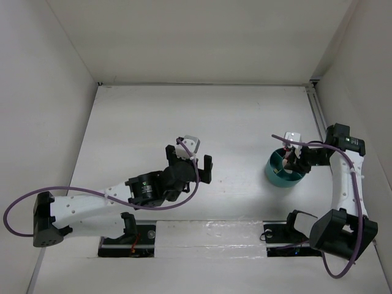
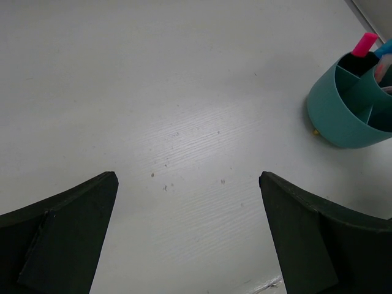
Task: Sort the stationery into containers
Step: Place the stationery into the container
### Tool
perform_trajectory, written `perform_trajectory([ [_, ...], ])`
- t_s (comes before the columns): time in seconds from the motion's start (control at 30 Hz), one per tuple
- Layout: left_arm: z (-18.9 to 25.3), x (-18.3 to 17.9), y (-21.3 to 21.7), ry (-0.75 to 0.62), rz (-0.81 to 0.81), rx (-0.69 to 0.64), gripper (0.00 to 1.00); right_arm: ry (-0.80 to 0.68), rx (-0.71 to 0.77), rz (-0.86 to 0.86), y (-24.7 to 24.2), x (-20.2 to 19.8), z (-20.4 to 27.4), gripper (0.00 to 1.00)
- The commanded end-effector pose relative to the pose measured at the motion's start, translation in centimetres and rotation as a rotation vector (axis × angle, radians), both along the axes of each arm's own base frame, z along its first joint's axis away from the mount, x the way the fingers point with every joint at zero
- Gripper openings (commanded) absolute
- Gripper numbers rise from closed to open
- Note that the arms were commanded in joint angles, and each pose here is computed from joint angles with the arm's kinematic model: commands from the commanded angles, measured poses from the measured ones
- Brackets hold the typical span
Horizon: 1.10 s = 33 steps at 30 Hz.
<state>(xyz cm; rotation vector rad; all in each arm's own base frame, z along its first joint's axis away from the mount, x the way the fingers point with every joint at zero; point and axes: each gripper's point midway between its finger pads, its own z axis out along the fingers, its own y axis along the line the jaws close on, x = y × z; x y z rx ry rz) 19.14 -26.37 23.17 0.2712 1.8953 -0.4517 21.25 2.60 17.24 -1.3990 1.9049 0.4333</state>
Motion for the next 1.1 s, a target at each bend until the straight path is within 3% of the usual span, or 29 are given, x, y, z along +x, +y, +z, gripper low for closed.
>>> perform_trajectory([
  [0.0, 1.1, -0.1, -0.2, -0.022, -0.012, -0.04, 1.0, -0.028, 0.013, 0.0, 0.2, -0.1, 1.4, 0.0],
  [0.57, 0.6, -0.3, -0.2, -0.019, -0.032, -0.035, 1.0, -0.048, -0.018, -0.05, -0.1, -0.6, 2.5, 0.0],
  [1.07, 0.3, -0.7, -0.9, -0.008, -0.071, -0.031, 1.0, 0.046, -0.073, -0.02, -0.7, -2.3, -1.3, 0.0],
])
